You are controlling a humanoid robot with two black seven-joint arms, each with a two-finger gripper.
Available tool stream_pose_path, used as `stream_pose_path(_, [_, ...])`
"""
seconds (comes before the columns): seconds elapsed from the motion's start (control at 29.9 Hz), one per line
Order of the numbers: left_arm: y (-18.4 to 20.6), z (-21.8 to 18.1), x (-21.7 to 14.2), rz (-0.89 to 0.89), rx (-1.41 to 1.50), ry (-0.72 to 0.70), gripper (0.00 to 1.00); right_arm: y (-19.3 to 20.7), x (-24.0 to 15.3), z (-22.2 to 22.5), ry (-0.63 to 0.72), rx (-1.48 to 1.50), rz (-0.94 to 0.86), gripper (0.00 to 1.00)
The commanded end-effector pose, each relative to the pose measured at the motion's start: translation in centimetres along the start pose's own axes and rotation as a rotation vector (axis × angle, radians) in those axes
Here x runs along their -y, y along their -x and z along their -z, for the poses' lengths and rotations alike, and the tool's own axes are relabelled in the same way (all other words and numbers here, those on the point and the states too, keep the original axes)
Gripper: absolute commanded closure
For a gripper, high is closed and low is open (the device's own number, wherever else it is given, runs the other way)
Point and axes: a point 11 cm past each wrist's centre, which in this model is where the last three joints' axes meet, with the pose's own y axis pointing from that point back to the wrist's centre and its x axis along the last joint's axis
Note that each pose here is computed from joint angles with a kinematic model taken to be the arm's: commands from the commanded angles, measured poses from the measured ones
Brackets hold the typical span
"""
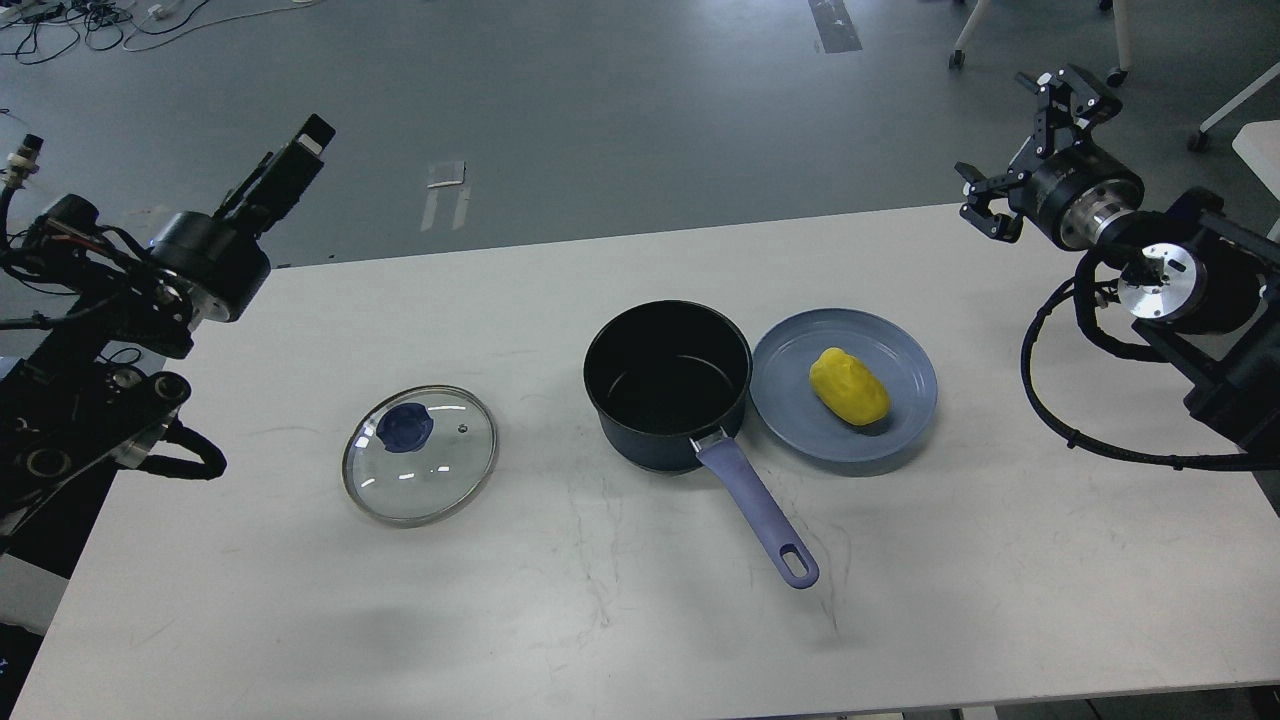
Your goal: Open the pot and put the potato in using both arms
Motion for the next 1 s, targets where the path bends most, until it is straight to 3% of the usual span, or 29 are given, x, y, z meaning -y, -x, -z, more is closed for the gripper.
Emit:
stream_pose_path(0.0, [-0.5, -1.6, 1.7, 0.036, -0.36, 0.039, 0.02, 0.9, 0.4, 0.8, 0.0, -0.041, 0.026, 0.0])
stream_pose_path(0.07, [-0.8, -2.3, 2.6, 0.03, -0.539, 0.046, 0.02, 1.2, 0.5, 0.9, 0.007, -0.063, 0.036, 0.0])
stream_pose_path(0.17, [-0.1, -2.4, 3.9, 0.075, -0.792, -0.085, 0.02, 1.9, 0.6, 0.8, 0.018, -0.088, 0.058, 0.0])
stream_pose_path(0.3, [1.8, -3.2, 4.8, 0.147, -0.959, -0.142, 0.02, 3.1, 0.9, 0.8, 0.036, -0.215, 0.099, 0.0])
stream_pose_path(0.7, [3.3, -3.7, 4.5, 0.213, -1.07, -0.088, 0.02, 6.7, 1.1, 1.9, 0.019, -0.889, 0.278, 0.0])
stream_pose_path(0.84, [3.1, -3.4, 4.4, 0.204, -1.067, -0.088, 0.02, 6.9, 0.3, -0.4, 0.098, -1.342, 0.427, 0.0])
stream_pose_path(0.97, [2.9, -3.3, 4.3, 0.198, -1.059, -0.084, 0.02, 5.8, -0.6, -2.7, 0.179, -1.597, 0.553, 0.0])
